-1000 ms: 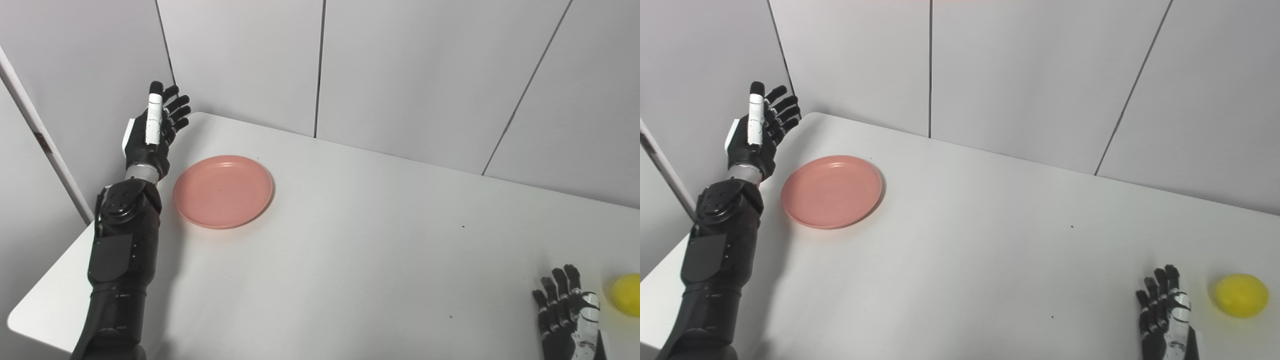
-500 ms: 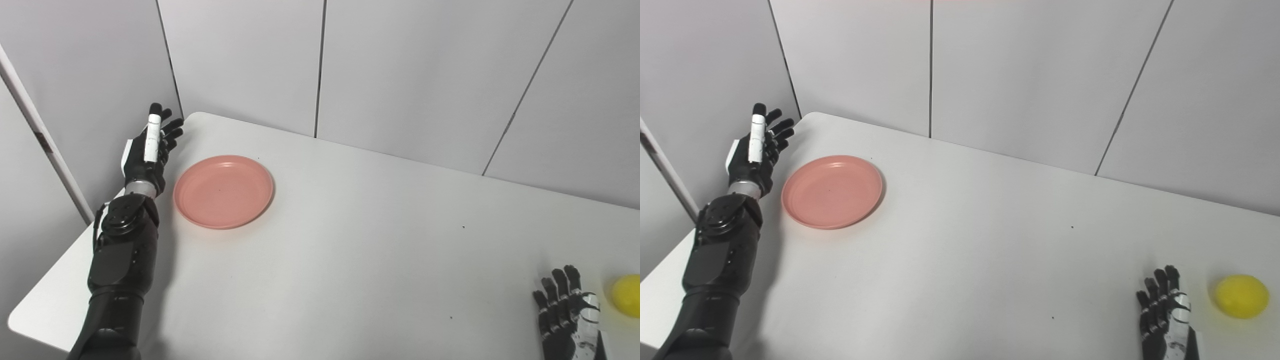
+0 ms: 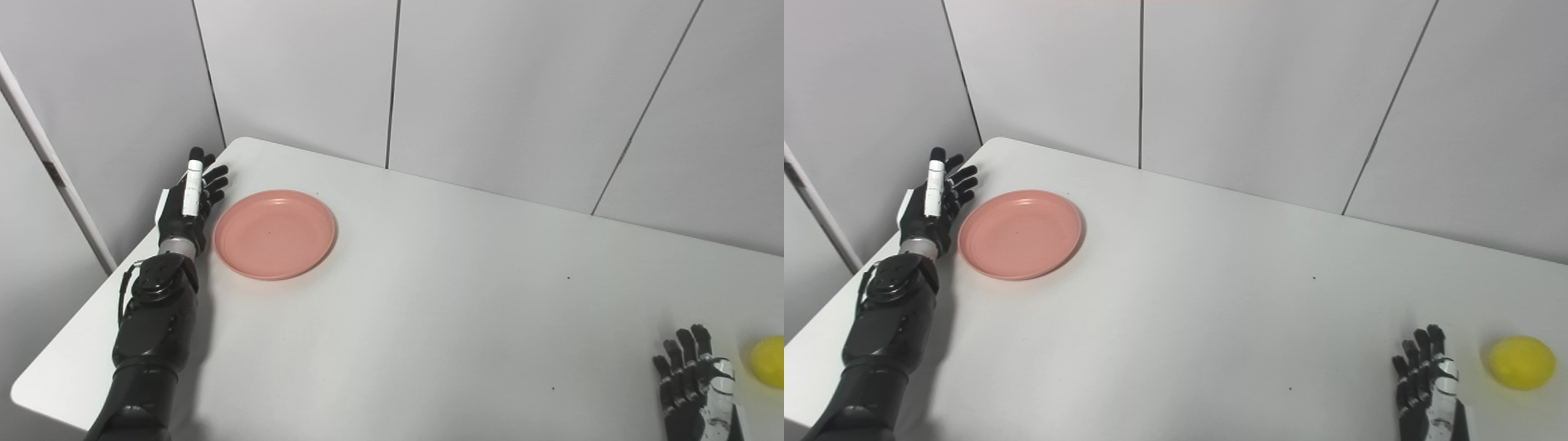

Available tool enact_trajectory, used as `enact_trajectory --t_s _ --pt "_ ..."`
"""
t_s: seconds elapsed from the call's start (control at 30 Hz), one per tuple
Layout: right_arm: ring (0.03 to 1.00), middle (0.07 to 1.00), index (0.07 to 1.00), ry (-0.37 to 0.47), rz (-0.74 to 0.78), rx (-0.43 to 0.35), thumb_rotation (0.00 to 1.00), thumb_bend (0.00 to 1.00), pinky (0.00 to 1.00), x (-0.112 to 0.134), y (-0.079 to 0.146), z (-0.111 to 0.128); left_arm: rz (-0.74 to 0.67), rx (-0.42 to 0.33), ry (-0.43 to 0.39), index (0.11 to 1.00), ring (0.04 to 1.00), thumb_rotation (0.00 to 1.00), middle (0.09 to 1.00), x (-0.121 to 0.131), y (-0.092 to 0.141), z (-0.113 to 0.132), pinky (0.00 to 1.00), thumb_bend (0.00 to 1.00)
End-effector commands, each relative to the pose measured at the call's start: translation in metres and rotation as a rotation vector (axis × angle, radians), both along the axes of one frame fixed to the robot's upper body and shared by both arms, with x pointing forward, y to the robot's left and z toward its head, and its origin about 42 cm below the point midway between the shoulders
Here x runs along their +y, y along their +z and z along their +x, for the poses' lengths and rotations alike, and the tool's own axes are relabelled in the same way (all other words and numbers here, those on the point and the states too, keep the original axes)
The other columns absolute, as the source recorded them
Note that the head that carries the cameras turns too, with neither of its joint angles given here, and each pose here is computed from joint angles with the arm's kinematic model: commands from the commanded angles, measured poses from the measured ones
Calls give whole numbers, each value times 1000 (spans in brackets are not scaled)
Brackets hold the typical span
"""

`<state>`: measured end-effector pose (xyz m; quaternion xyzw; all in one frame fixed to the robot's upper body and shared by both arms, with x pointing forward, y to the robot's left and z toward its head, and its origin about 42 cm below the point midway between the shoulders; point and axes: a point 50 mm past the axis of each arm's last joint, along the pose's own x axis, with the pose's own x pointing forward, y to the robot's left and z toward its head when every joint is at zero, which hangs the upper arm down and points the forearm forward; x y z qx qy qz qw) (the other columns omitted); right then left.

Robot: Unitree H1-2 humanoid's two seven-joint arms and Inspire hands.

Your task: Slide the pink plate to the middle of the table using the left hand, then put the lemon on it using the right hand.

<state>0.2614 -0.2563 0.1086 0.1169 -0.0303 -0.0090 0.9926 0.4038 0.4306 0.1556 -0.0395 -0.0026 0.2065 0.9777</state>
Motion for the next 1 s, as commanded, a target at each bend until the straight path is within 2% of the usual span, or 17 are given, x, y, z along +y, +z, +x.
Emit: enact_trajectory --t_s 0.0,0.27,0.57,0.97 --pt "999 998 1000 0 32 80 1000 614 1000 3 -22 -15 32 -49 -9 829 846 921 823 4 18 9 899 961" --pt "1000 1000 1000 4 30 83 1000 607 1000 4 -21 -14 26 -67 -22 782 845 902 813 1 19 9 879 980" --pt "997 994 1000 -3 30 85 1000 600 1000 6 -21 -15 18 -68 -59 856 828 887 838 -8 11 5 844 997" --pt "987 987 1000 -7 25 77 1000 577 1000 8 -22 -13 -15 -60 -91 851 823 900 821 -15 3 1 839 960"
